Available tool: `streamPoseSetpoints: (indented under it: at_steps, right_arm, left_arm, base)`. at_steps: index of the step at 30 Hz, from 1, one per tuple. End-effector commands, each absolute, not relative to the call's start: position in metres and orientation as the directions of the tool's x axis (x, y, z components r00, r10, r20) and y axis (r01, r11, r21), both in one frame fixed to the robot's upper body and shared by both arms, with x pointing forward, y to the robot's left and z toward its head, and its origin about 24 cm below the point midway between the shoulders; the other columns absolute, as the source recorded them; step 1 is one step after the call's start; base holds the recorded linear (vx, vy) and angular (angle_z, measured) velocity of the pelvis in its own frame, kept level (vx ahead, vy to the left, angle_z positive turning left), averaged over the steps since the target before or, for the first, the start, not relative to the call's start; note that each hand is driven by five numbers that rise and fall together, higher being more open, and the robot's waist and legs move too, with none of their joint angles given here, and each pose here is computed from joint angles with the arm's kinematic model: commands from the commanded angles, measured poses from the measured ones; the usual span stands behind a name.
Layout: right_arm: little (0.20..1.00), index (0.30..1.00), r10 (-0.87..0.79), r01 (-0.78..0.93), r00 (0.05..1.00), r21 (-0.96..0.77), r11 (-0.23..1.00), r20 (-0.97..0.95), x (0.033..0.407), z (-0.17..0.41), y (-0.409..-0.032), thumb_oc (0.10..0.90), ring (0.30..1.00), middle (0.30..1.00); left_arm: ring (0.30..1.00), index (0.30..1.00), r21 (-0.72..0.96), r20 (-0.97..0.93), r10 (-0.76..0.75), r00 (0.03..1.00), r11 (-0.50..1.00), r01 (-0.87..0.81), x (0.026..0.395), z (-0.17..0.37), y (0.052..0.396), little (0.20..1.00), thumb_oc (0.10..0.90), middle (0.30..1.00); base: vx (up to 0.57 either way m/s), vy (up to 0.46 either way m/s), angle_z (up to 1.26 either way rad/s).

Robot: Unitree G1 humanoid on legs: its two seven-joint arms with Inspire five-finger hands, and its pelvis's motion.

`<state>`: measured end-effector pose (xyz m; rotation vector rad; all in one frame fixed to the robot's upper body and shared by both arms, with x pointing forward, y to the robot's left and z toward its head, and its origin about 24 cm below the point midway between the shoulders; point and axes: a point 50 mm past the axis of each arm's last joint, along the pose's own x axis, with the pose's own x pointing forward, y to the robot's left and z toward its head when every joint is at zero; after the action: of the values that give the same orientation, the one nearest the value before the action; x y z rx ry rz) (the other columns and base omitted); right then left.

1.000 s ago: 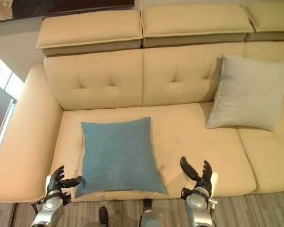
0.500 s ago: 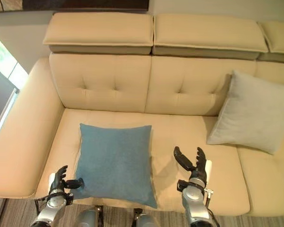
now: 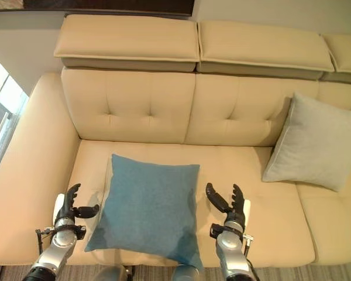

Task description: Pick up all the scattered cushions and arrange them neatly on the sofa.

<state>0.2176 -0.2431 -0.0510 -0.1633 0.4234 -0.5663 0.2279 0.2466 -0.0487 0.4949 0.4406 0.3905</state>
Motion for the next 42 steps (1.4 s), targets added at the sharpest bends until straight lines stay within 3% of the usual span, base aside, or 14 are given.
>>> streamPoseSetpoints:
  at_steps: [1, 8, 13, 19, 23, 26, 31, 36, 40, 41, 42]
  right_arm:
    - [0.9, 0.9, -0.607, 0.561, 0.751, -0.233, 0.794, -0.26, 0.23, -0.032, -0.266, 0.8, 0.9, 0.9]
    - [0.9, 0.9, -0.528, 0.512, 0.792, -0.138, 0.848, -0.306, 0.245, -0.035, -0.245, 0.8, 0.9, 0.9]
    - [0.9, 0.9, -0.449, 0.467, 0.839, -0.015, 0.884, -0.308, 0.255, -0.033, -0.228, 0.8, 0.9, 0.9]
    - [0.9, 0.9, -0.387, 0.39, 0.873, -0.052, 0.919, -0.298, 0.265, -0.03, -0.217, 0.8, 0.9, 0.9]
    - [0.9, 0.9, -0.297, 0.272, 0.905, -0.122, 0.955, -0.305, 0.284, -0.024, -0.205, 0.8, 0.9, 0.9]
    - [0.9, 0.9, -0.206, 0.127, 0.938, -0.278, 0.952, -0.278, 0.317, -0.004, -0.192, 0.8, 0.9, 0.9]
    - [0.9, 0.9, -0.107, 0.038, 0.968, -0.29, 0.956, -0.228, 0.347, 0.025, -0.162, 0.8, 0.9, 0.9]
    - [0.9, 0.9, 0.021, -0.069, 0.97, -0.19, 0.979, -0.243, 0.354, 0.031, -0.121, 0.8, 0.9, 0.9]
    - [0.9, 0.9, 0.218, -0.25, 0.934, -0.083, 0.965, -0.282, 0.341, 0.023, -0.079, 0.8, 0.9, 0.9]
    - [0.469, 0.469, 0.218, -0.25, 0.934, -0.083, 0.965, -0.282, 0.341, 0.023, -0.079, 0.513, 0.469, 0.469]
    - [0.3, 0.3, 0.23, -0.26, 0.929, -0.067, 0.963, -0.291, 0.339, 0.021, -0.077, 0.4, 0.3, 0.3]
  left_arm:
    - [0.9, 0.9, 0.517, -0.192, 0.474, 0.859, 0.793, -0.322, 0.243, -0.03, 0.25, 0.9, 0.8, 0.9]
    - [0.9, 0.9, 0.489, -0.271, 0.462, 0.844, 0.822, -0.292, 0.236, -0.046, 0.241, 0.9, 0.8, 0.9]
    - [0.9, 0.9, 0.47, -0.201, 0.456, 0.867, 0.821, -0.323, 0.245, -0.036, 0.233, 0.9, 0.8, 0.9]
    - [0.9, 0.9, 0.473, -0.181, 0.426, 0.886, 0.828, -0.302, 0.257, -0.029, 0.229, 0.9, 0.8, 0.9]
    - [0.9, 0.9, 0.506, -0.124, 0.387, 0.914, 0.817, -0.277, 0.29, -0.007, 0.226, 0.9, 0.8, 0.9]
    - [0.9, 0.9, 0.578, -0.051, 0.301, 0.952, 0.786, -0.218, 0.337, 0.03, 0.214, 0.9, 0.8, 0.9]
    - [0.9, 0.9, 0.641, 0.026, 0.288, 0.957, 0.73, -0.237, 0.373, 0.072, 0.207, 0.9, 0.8, 0.9]
    - [0.9, 0.9, 0.364, -0.181, 0.316, 0.931, 0.901, -0.235, 0.369, 0.045, 0.194, 0.9, 0.8, 0.9]
    - [0.9, 0.9, -0.024, -0.395, 0.17, 0.903, 0.98, -0.195, 0.351, 0.005, 0.155, 0.9, 0.8, 0.9]
    - [0.9, 0.9, -0.024, -0.395, 0.17, 0.903, 0.98, -0.195, 0.351, 0.005, 0.155, 0.9, 0.8, 0.9]
    - [0.9, 0.9, -0.054, -0.412, 0.154, 0.898, 0.98, -0.193, 0.348, 0.0, 0.152, 0.9, 0.8, 0.9]
  base:
    - [0.07, -0.071, -0.1]
    - [0.08, -0.038, -0.06]
    - [0.05, -0.035, 0.1]
    - [0.02, -0.016, 0.05]
    - [-0.09, -0.021, 0.01]
    - [-0.23, -0.021, 0.0]
    - [-0.13, -0.007, -0.03]
    - [0.0, 0.0, 0.0]
    - [0.04, -0.011, -0.07]
    - [0.05, -0.02, -0.12]
    - [0.03, -0.009, -0.09]
